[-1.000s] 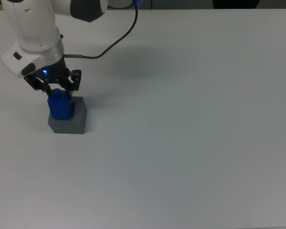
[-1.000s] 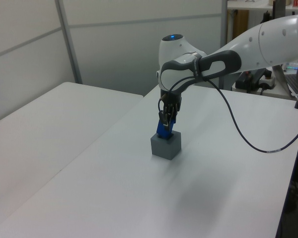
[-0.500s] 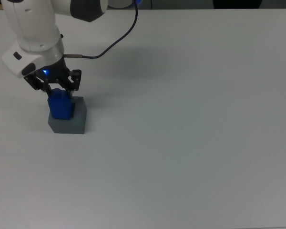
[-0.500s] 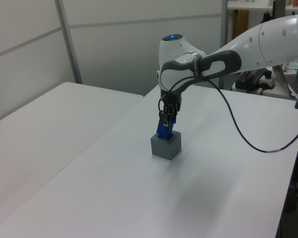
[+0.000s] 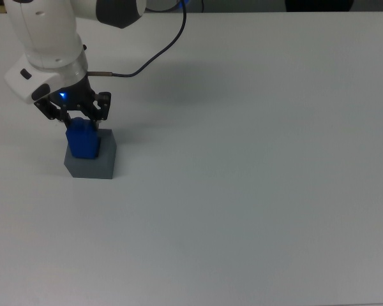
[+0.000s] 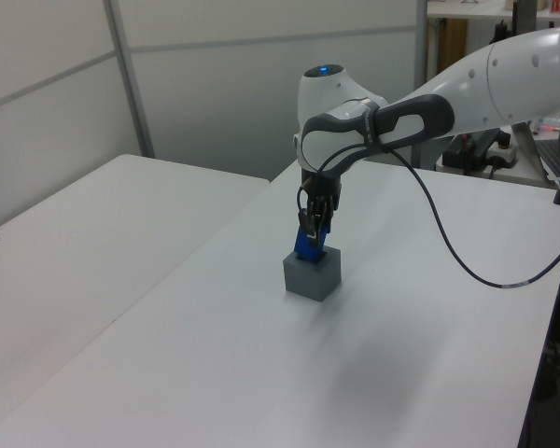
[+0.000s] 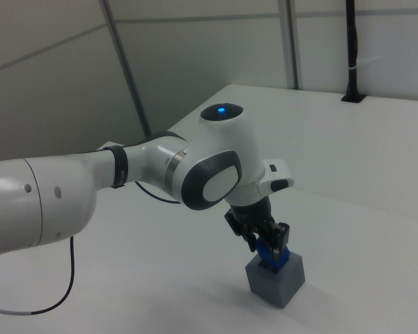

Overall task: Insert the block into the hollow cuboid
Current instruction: 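Lower the blue block into the grey cube's square opening, then open the gripper to release the block and raise it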

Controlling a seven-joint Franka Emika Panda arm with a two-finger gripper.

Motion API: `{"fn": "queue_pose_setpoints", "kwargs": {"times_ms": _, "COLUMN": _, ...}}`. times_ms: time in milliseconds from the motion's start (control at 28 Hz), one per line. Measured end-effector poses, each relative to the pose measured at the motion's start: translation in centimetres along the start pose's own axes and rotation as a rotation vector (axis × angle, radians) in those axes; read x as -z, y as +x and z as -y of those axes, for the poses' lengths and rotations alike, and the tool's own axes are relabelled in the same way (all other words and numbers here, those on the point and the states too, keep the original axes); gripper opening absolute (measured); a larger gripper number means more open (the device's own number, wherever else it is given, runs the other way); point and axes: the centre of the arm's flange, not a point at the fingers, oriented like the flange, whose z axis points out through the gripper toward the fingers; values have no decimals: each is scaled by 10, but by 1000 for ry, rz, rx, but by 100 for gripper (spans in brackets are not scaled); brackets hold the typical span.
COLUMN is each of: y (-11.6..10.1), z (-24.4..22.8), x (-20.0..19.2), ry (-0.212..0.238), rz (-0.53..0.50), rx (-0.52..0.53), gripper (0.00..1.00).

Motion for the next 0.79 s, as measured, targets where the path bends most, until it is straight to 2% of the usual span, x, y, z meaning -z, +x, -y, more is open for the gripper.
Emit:
{"fn": "queue_pose_setpoints", "kwargs": {"times_ms": 250, "y": -1, "z": 1, "x": 0, "ry": 1, "rz": 6, "rx": 1, "gripper": 52}}
{"fn": "queue_pose_setpoints", "kwargs": {"times_ms": 500, "y": -9, "z": 3, "x": -5, "ry": 17, "rz": 78, "rx": 22, "gripper": 52}}
{"fn": "queue_pose_setpoints", "kwargs": {"times_ms": 786, "y": -10, "z": 3, "x": -6, "ry": 19, "rz": 87, "rx": 27, "gripper": 52}}
